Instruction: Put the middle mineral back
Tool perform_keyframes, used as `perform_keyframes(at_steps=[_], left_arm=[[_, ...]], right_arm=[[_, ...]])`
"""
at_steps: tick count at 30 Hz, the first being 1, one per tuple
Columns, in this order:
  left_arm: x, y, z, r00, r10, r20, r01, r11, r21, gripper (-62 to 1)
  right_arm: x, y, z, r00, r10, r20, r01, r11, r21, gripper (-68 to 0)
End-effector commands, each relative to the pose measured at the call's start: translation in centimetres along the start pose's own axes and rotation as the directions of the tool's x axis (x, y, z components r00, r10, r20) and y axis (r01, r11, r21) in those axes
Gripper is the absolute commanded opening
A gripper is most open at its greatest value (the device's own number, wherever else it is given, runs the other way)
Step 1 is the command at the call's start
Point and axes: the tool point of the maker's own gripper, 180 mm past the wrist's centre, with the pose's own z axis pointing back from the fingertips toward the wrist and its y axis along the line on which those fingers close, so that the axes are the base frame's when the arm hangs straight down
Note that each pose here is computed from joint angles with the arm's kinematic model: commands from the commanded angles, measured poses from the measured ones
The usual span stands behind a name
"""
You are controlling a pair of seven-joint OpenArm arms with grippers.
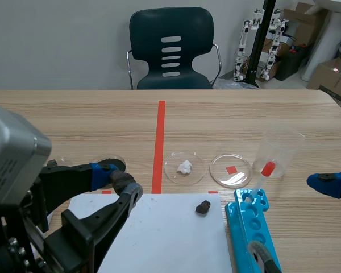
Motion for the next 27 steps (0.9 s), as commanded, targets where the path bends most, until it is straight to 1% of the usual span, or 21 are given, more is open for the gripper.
perform_keyframes(at_steps=[1,5,6,7,11,18,20,22,25,27], left_arm=[[0.8,0.1,-0.1,0.999,0.001,0.032,-0.002,1.000,0.009,-49.3],[0.7,0.0,0.0,1.000,-0.001,0.027,0.001,1.000,0.005,-49.3],[0.6,-0.1,0.1,1.000,-0.012,0.024,0.012,1.000,0.000,-49.3],[0.4,-0.3,0.3,1.000,-0.022,0.018,0.022,1.000,-0.009,-49.3],[0.1,-1.3,1.2,0.999,-0.034,0.021,0.034,0.998,-0.046,-49.3],[-0.4,-2.8,2.8,1.000,-0.017,0.017,0.019,0.995,-0.103,-49.3],[-0.6,-3.0,3.0,1.000,-0.011,0.009,0.012,0.994,-0.106,-49.3],[-0.9,-3.1,3.1,1.000,-0.023,0.002,0.023,0.994,-0.110,-49.3],[-1.8,-2.9,3.2,1.000,-0.023,0.000,0.023,0.994,-0.104,-49.3],[-2.6,-2.6,3.0,0.999,-0.032,0.003,0.032,0.994,-0.104,-49.3]], right_arm=[[0.8,-0.1,-0.1,1.000,-0.003,0.030,0.003,1.000,-0.003,-2.2],[0.8,-0.1,-0.1,1.000,-0.002,0.030,0.002,1.000,-0.003,-2.2],[0.8,-0.1,-0.1,1.000,-0.003,0.029,0.003,1.000,-0.003,-2.2],[0.8,-0.1,-0.1,1.000,-0.003,0.030,0.003,1.000,-0.003,-2.2],[0.8,-0.1,-0.1,1.000,-0.003,0.029,0.003,1.000,-0.003,-2.2],[0.8,-0.1,-0.1,1.000,-0.002,0.030,0.002,1.000,-0.003,-2.2],[0.7,-0.1,-0.1,1.000,-0.002,0.029,0.002,1.000,-0.003,-2.2],[0.7,-0.1,-0.1,1.000,-0.002,0.029,0.002,1.000,-0.003,-2.2],[0.8,-0.1,-0.1,1.000,-0.003,0.030,0.003,1.000,-0.003,-2.2],[0.8,-0.1,-0.1,1.000,-0.002,0.030,0.002,1.000,-0.003,-2.2]])
